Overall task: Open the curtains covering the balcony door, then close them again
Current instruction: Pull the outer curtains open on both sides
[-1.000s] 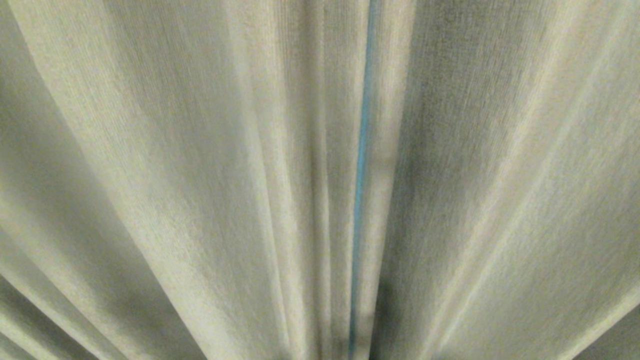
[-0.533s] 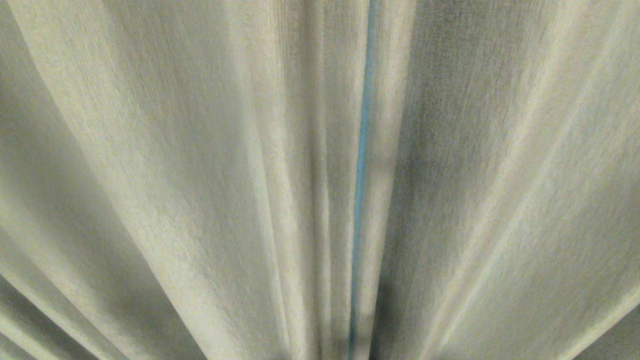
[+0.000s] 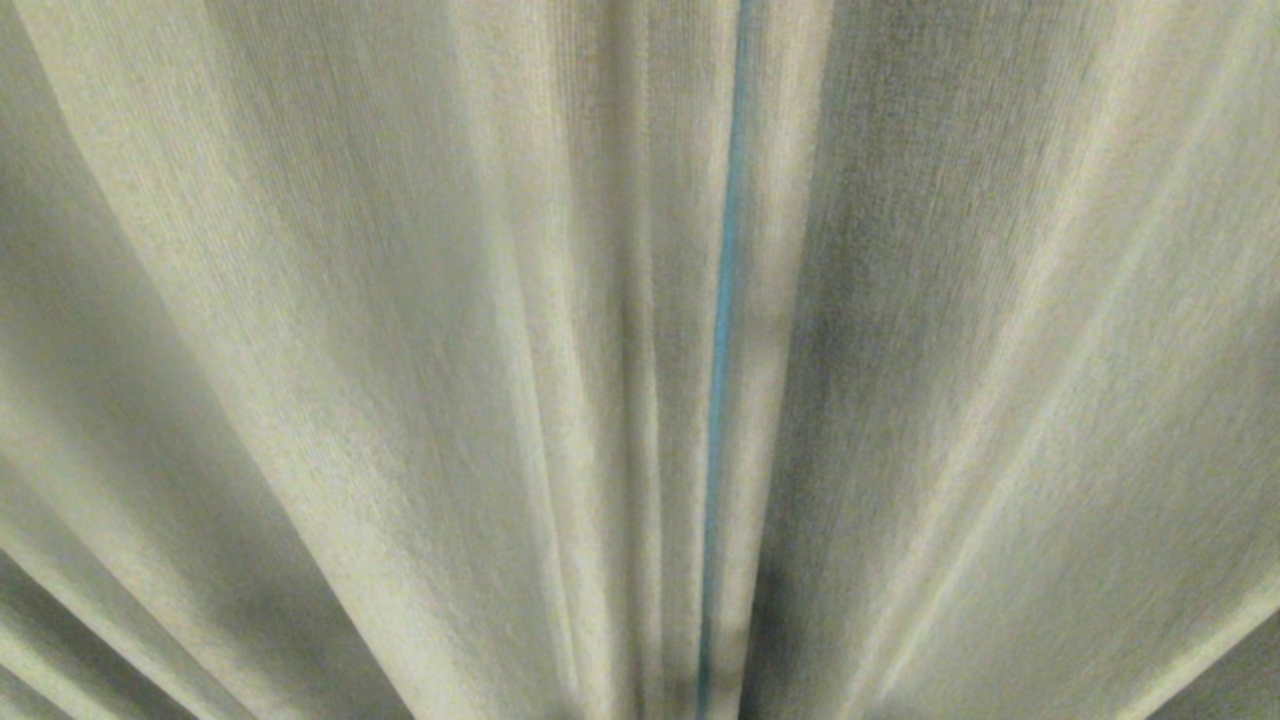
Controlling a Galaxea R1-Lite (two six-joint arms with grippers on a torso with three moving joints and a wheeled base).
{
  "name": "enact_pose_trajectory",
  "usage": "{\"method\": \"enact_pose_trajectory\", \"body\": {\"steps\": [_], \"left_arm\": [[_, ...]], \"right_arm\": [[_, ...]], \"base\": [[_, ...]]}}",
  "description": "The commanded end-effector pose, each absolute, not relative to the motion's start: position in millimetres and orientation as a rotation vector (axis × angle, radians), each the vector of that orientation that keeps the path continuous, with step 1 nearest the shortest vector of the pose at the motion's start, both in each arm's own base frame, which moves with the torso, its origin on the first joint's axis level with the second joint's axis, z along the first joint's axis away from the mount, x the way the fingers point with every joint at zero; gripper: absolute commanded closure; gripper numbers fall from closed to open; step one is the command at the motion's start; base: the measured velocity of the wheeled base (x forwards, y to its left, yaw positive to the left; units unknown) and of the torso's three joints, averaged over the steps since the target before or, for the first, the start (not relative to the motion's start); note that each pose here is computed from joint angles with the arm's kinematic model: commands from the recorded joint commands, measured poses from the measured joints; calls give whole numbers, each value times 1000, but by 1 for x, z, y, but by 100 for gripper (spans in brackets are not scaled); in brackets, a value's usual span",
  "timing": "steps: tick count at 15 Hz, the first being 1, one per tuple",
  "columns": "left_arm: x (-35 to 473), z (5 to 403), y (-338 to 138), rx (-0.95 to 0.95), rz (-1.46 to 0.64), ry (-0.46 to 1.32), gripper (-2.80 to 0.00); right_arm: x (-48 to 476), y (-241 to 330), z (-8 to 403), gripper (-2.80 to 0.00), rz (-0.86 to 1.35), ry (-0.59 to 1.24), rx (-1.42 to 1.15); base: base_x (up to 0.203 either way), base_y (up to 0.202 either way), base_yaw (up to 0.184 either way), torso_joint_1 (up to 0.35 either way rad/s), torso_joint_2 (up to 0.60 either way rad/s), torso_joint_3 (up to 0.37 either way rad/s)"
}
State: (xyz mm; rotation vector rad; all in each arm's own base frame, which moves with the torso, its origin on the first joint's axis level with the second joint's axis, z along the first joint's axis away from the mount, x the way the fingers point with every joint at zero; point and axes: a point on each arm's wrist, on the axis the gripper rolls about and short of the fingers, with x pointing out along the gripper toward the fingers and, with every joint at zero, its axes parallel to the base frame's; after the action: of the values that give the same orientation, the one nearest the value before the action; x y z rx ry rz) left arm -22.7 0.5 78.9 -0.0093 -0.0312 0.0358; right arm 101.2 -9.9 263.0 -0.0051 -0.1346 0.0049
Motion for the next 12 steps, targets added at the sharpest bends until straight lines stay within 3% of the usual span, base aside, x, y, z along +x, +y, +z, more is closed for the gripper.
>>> {"method": "enact_pose_trajectory", "body": {"steps": [1,5,6,12], "left_arm": [[-23,79,1,-10,37,-32,0],[-23,79,1,-10,37,-32,0],[-23,79,1,-10,37,-32,0],[-23,79,1,-10,37,-32,0]], "right_arm": [[127,-14,259,-280,3,-78,12],[153,-17,265,-280,5,-107,36],[156,-17,265,0,6,-112,38],[160,-18,269,0,9,-124,52]], "base": [[0,0,0,0,0,0],[0,0,0,0,0,0],[0,0,0,0,0,0],[0,0,0,0,0,0]]}}
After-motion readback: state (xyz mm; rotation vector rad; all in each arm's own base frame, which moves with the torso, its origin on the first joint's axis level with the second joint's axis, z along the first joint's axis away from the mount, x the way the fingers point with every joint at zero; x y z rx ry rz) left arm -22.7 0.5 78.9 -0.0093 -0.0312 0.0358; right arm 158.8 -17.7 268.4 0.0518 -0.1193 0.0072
